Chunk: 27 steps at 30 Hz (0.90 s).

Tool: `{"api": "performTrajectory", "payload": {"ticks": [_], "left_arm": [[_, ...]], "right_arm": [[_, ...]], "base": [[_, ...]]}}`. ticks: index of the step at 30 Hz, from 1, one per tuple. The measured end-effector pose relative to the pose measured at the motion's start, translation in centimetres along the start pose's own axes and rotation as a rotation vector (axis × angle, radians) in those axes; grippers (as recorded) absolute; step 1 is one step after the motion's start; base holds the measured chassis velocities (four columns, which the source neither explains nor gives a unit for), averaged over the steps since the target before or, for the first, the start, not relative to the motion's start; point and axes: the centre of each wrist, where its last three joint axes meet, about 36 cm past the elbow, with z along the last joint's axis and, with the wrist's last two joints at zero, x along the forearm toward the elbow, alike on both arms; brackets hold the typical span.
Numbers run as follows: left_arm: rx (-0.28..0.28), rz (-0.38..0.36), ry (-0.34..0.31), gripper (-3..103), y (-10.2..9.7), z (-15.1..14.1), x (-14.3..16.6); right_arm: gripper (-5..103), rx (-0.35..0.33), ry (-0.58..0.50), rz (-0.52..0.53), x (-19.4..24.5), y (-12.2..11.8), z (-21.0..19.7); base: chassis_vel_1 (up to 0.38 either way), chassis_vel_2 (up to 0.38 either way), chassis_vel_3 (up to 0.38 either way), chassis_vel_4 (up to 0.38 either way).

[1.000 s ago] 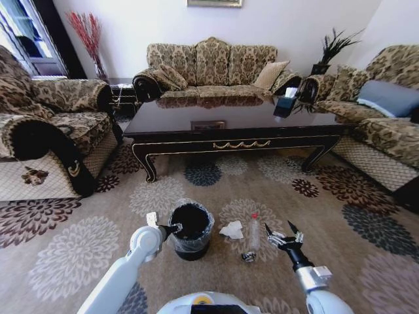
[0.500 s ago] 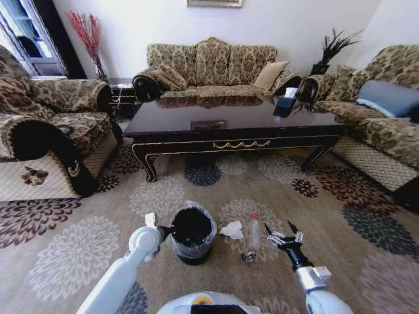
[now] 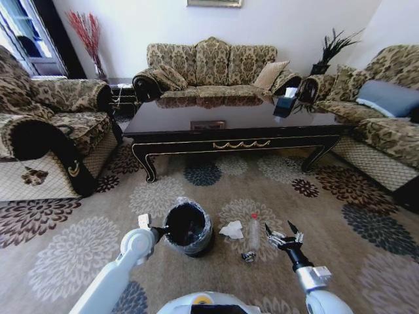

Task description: Move to the front of the table and pick up the trash from the floor, then place it into the trash bin.

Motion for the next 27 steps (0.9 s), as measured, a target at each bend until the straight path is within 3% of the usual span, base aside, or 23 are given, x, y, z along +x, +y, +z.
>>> {"api": "performTrajectory", "payload": {"ticks": [8,11,14,17,19,22,27], "left_arm": [[0.006,-0.033,0.019,0,1.2,0.0,3.0],[0.004,-0.063,0.034,0,1.7,0.0,3.9],[0.002,-0.076,0.040,0,2.0,0.1,4.1],[0.002,-0.106,0.055,0,2.8,0.6,4.1],[0.003,-0.110,0.058,0,2.9,0.7,4.1],[0.007,-0.128,0.071,0,3.5,1.1,4.0],[0.014,-0.136,0.068,0,3.8,0.9,4.1]], "right_arm": [[100,-0.078,0.032,0.026,-2.2,-2.1,1.1],[100,-0.110,0.088,0.041,-3.8,-4.4,2.7],[100,-0.095,0.122,0.055,-4.6,-6.0,4.0],[100,-0.041,0.211,0.095,-5.7,-10.1,7.3],[100,-0.034,0.222,0.098,-5.8,-10.6,7.8],[100,0.001,0.303,0.116,-6.2,-13.7,11.0],[100,0.026,0.373,0.107,-6.1,-16.6,13.7]], "base": [[0.000,0.000,0.000,0.000],[0.000,0.000,0.000,0.000],[0.000,0.000,0.000,0.000],[0.000,0.000,0.000,0.000],[0.000,0.000,0.000,0.000],[0.000,0.000,0.000,0.000],[0.000,0.000,0.000,0.000]]}}
